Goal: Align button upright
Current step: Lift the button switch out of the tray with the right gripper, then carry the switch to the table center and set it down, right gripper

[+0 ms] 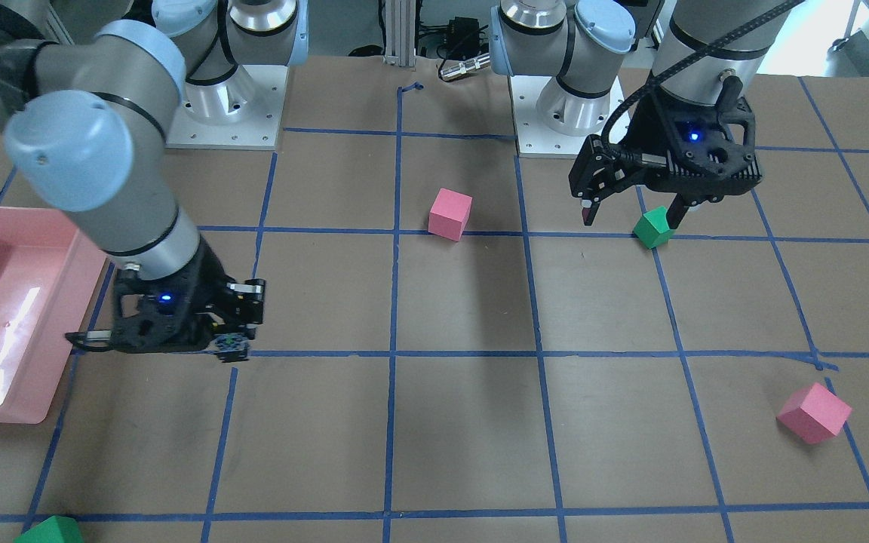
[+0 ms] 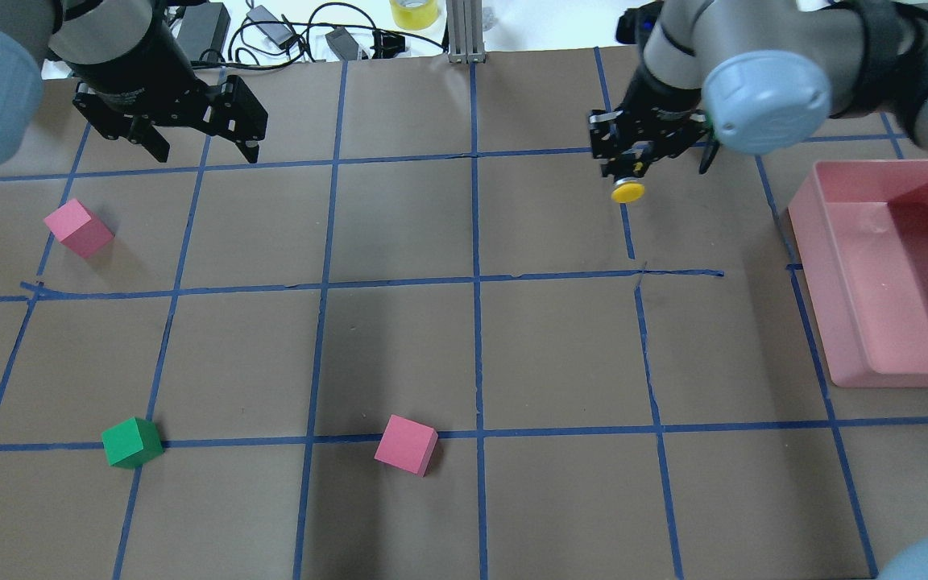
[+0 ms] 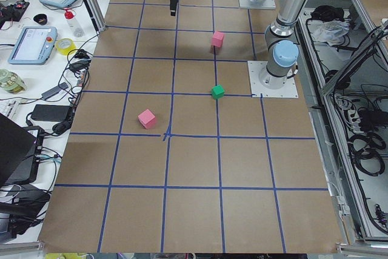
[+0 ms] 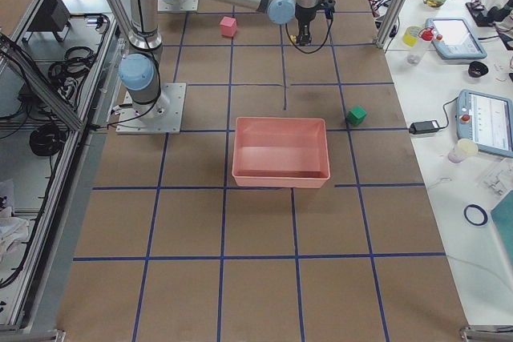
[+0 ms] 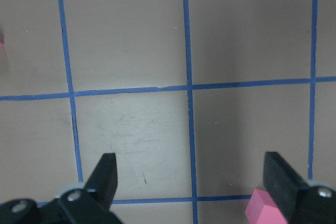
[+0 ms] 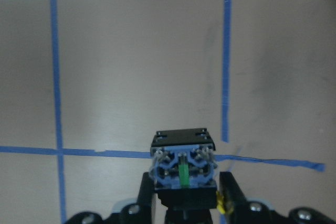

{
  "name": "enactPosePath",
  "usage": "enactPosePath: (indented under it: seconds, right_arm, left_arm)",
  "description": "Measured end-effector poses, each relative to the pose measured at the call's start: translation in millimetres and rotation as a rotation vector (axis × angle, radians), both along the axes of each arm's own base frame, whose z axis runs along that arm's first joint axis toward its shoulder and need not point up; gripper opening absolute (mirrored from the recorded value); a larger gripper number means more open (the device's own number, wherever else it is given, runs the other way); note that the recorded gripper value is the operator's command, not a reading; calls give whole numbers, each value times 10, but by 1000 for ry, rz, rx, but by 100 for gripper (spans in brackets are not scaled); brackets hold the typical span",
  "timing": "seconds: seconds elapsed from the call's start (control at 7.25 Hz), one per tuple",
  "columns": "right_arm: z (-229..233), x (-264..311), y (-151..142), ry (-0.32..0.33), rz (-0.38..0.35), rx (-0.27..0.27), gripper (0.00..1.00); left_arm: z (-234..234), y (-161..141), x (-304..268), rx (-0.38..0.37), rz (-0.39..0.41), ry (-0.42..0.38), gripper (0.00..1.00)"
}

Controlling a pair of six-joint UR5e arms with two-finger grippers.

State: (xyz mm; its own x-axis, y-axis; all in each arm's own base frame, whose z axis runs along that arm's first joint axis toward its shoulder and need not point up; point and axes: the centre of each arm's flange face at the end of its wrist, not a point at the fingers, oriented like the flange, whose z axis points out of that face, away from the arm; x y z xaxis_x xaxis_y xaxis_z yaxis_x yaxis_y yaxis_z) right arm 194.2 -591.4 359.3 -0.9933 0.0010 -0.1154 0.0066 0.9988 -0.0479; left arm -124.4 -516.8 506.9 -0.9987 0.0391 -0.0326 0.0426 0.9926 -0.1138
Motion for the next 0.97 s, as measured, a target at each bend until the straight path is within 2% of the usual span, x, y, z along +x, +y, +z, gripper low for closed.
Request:
enactPosePath:
  seconds: [0.41, 0.55, 0.97]
  right_arm:
    - [-644, 1065, 102, -29, -67, 19, 0]
    - [-859, 1260, 112, -37, -85, 26, 0]
    - [-1297, 1587, 150, -49, -72, 32, 0]
  left_arm:
    - [0, 0, -1, 0, 0, 1, 100]
    - [1, -1, -1, -1, 0, 1, 100]
    - [2, -2, 0, -2, -1, 0, 100]
